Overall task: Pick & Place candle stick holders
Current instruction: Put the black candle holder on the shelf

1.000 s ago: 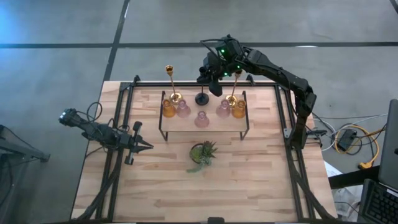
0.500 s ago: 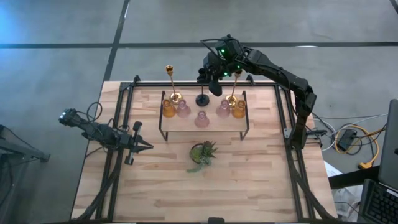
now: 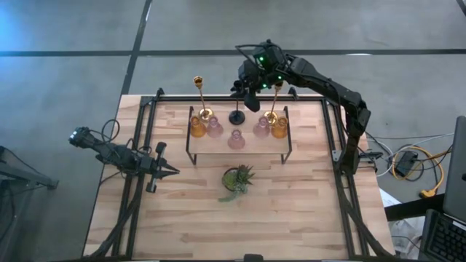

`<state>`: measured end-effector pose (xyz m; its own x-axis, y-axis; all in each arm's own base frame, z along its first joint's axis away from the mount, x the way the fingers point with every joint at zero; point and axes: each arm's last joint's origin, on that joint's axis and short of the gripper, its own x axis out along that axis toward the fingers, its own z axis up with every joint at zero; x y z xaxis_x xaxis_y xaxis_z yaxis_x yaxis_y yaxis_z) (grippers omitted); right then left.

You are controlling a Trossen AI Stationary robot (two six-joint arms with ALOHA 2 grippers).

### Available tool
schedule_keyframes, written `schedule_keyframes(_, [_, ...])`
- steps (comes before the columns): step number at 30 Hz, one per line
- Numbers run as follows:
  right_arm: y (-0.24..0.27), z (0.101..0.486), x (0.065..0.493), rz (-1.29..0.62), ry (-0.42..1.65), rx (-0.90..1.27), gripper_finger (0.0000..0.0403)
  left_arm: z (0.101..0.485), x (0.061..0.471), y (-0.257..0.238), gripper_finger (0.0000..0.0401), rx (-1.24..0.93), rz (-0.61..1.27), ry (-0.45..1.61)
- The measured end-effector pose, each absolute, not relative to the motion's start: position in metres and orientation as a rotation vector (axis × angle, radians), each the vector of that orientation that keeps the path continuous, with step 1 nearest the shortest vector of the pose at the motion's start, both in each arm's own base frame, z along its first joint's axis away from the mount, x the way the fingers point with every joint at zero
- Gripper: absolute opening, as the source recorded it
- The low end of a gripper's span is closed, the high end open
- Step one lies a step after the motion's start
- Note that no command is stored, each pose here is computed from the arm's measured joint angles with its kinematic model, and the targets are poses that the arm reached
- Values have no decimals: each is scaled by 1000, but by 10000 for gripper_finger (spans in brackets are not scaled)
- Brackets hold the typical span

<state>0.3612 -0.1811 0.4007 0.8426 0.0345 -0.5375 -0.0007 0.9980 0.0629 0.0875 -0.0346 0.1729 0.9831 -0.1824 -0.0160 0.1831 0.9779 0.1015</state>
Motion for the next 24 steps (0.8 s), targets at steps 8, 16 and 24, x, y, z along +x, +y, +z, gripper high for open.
schedule_keyframes(8, [-180, 409, 360, 13, 549, 57, 153, 173, 87, -35, 26, 103, -184, 7])
schedule_keyframes(16, [-180, 410, 359, 10, 553, 68, 191, 173, 87, -35, 26, 103, -184, 7])
schedule_keyframes(24, [-180, 410, 358, 10, 561, 73, 209, 173, 87, -35, 26, 103, -184, 7])
